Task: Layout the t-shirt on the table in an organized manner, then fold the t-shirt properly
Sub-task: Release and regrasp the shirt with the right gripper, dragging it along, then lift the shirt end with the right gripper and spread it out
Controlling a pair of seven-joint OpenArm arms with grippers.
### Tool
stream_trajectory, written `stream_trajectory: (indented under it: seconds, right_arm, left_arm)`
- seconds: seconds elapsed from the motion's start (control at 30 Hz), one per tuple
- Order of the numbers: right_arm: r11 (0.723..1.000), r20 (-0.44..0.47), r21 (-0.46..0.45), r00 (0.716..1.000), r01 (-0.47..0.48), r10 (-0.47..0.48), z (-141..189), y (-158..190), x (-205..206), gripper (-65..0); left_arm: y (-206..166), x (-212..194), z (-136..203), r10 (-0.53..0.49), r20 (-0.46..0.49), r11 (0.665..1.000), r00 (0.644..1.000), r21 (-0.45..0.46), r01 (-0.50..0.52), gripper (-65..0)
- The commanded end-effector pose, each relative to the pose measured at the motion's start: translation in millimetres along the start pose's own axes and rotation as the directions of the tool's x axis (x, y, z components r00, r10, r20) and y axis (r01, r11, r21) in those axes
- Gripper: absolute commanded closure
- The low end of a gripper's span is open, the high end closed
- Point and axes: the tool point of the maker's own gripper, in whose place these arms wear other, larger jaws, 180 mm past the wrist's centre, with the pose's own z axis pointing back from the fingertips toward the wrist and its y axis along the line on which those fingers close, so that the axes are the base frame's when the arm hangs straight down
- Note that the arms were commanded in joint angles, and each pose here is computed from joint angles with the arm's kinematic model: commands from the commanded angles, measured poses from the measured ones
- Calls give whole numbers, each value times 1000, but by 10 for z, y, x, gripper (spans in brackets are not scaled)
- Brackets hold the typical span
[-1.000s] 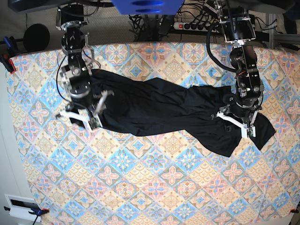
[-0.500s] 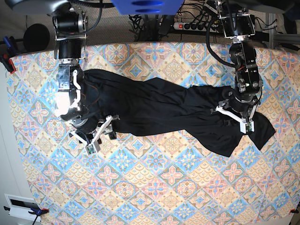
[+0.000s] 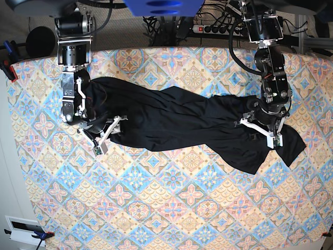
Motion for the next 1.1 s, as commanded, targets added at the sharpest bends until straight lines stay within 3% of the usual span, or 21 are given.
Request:
stream_trajectory:
  seconds: [0.0, 0.13, 0.37, 0.53, 0.77, 0.9, 1.07]
  right_arm:
    - [1000, 54, -6, 998, -14, 15, 49, -45, 210, -328]
    - [1000, 54, -5, 998, -15, 16, 47, -41, 209, -310]
    - [995, 24, 51, 996, -86, 84, -159, 207, 199, -90]
    - [996, 19, 57, 997, -71, 70, -310, 166, 259, -1]
    - [999, -6, 35, 1000, 9, -9, -487, -46, 188, 0]
    - [1000, 66, 8, 997, 27, -28, -499, -206, 609, 0]
    - [985, 135, -111, 984, 131, -115, -514, -496, 706, 0]
  left_arm:
    - [-2, 172, 27, -6, 53, 1000, 999, -3, 6, -232]
    - [-4, 172, 27, -5, 53, 1000, 999, -4, 5, -232]
    - [3, 167, 28, -6, 51, 1000, 999, -3, 7, -232]
    - [26, 115, 35, -7, 42, 1000, 999, 2, 7, -232]
    - [263, 147, 85, 32, 58, 998, 998, 51, -35, -232]
    - [316, 154, 98, 38, 62, 997, 997, 62, -42, -232]
    - [424, 178, 126, 57, 73, 994, 996, 85, -63, -232]
